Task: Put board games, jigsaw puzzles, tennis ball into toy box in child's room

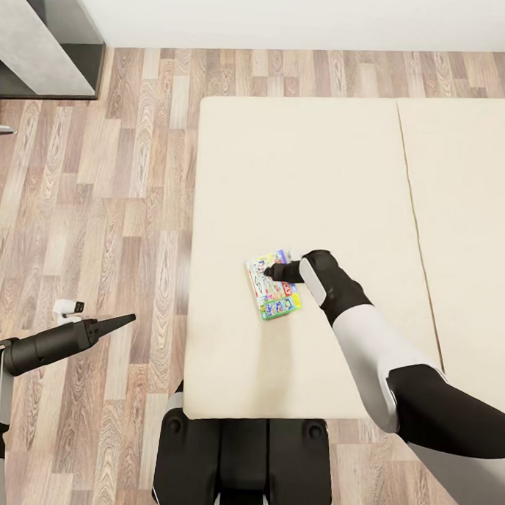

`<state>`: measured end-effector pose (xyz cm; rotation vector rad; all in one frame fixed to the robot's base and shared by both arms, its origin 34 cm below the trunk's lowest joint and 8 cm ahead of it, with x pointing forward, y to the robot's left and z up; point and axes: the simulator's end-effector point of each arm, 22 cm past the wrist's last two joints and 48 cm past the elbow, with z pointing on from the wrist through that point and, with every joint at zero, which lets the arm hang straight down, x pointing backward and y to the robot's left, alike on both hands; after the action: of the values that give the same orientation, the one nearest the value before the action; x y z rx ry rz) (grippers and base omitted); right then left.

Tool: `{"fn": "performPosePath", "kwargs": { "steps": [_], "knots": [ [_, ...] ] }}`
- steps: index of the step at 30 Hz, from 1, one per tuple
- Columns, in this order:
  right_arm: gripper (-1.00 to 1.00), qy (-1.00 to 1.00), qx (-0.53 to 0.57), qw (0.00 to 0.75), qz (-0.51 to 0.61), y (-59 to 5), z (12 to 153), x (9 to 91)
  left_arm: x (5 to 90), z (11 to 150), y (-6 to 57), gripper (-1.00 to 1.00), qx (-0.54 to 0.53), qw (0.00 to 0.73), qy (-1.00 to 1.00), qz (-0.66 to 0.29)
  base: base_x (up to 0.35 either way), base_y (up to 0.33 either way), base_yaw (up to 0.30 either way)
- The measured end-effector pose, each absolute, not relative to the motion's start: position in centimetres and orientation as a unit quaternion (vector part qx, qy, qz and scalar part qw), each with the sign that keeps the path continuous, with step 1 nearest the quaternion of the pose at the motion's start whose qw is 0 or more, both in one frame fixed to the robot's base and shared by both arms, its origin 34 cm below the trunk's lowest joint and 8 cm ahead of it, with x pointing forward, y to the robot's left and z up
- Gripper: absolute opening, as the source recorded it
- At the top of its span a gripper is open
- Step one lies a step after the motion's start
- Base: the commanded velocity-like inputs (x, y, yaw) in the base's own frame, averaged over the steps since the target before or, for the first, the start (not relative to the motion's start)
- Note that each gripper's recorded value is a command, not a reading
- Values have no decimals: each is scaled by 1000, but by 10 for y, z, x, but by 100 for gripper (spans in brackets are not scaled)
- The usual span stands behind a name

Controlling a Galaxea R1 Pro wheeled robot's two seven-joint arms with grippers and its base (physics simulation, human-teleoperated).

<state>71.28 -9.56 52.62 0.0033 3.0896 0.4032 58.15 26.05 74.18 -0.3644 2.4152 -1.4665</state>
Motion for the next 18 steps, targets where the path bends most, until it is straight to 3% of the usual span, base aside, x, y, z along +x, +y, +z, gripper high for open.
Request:
{"fn": "performPosePath", "kwargs": {
  "steps": [18],
  "knots": [
    [100, 990, 2, 12, 139, -88, 527, 711, 581, 742, 261, 100, -126, 145, 839, -509, 0, 0, 0]
  ]
}}
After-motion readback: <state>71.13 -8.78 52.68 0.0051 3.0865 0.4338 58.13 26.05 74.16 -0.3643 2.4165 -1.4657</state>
